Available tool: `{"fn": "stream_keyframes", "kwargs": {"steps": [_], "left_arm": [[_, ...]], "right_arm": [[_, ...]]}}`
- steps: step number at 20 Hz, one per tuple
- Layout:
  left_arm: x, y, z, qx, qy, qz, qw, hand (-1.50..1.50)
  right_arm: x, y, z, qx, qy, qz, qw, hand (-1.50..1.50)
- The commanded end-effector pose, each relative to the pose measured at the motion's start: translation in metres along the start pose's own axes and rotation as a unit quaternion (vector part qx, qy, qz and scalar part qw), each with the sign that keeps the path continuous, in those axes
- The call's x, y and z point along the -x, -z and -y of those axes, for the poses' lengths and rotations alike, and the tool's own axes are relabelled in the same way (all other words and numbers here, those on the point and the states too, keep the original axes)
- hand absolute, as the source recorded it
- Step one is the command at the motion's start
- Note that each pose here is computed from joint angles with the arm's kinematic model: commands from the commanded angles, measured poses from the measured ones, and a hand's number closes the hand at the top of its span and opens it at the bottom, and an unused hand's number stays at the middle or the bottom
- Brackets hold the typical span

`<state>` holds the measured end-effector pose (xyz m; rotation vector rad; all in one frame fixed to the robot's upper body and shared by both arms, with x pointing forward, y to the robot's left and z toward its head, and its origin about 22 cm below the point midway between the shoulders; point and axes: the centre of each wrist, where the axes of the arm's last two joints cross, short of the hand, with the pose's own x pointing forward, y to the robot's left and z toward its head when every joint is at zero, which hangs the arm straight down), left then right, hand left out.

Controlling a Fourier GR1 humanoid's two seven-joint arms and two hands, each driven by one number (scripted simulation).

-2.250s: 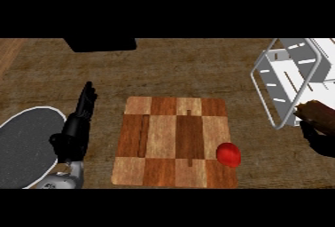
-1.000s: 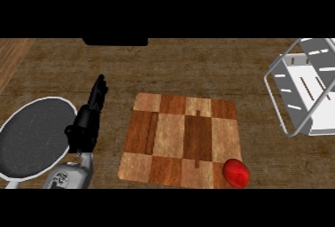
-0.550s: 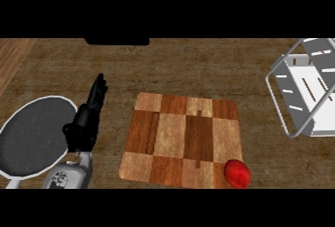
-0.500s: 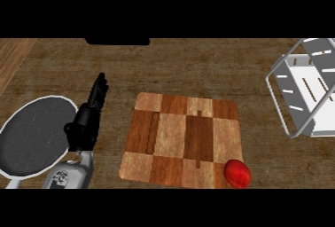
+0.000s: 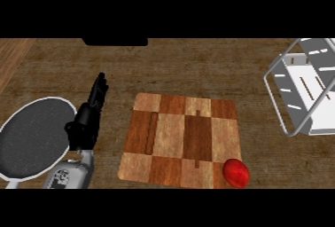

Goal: Pick the sweet potato from the cutting board and place it in the tiered basket

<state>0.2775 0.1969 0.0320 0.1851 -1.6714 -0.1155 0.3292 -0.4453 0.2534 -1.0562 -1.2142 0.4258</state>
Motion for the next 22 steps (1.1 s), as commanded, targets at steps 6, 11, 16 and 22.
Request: {"fn": "stream_keyframes", "kwargs": {"steps": [6,11,16,22], "left_arm": [[0.006,-0.014,-0.010,-0.006,0.000,-0.006,1.0000,0.00],[0.008,-0.015,0.001,-0.012,0.007,-0.007,0.9999,0.00],[0.006,-0.011,-0.022,-0.031,0.010,-0.007,0.9994,0.00],[0.007,-0.012,-0.031,-0.019,0.008,-0.016,0.9996,0.00]], "right_arm": [[0.048,-0.004,0.051,0.115,0.142,-0.058,0.981,-1.50],[0.098,-0.019,0.095,0.129,0.215,-0.112,0.961,-1.50],[0.174,-0.061,0.133,0.132,0.269,-0.098,0.949,-1.50],[0.256,-0.123,0.141,0.127,0.285,-0.086,0.946,-1.50]]}}
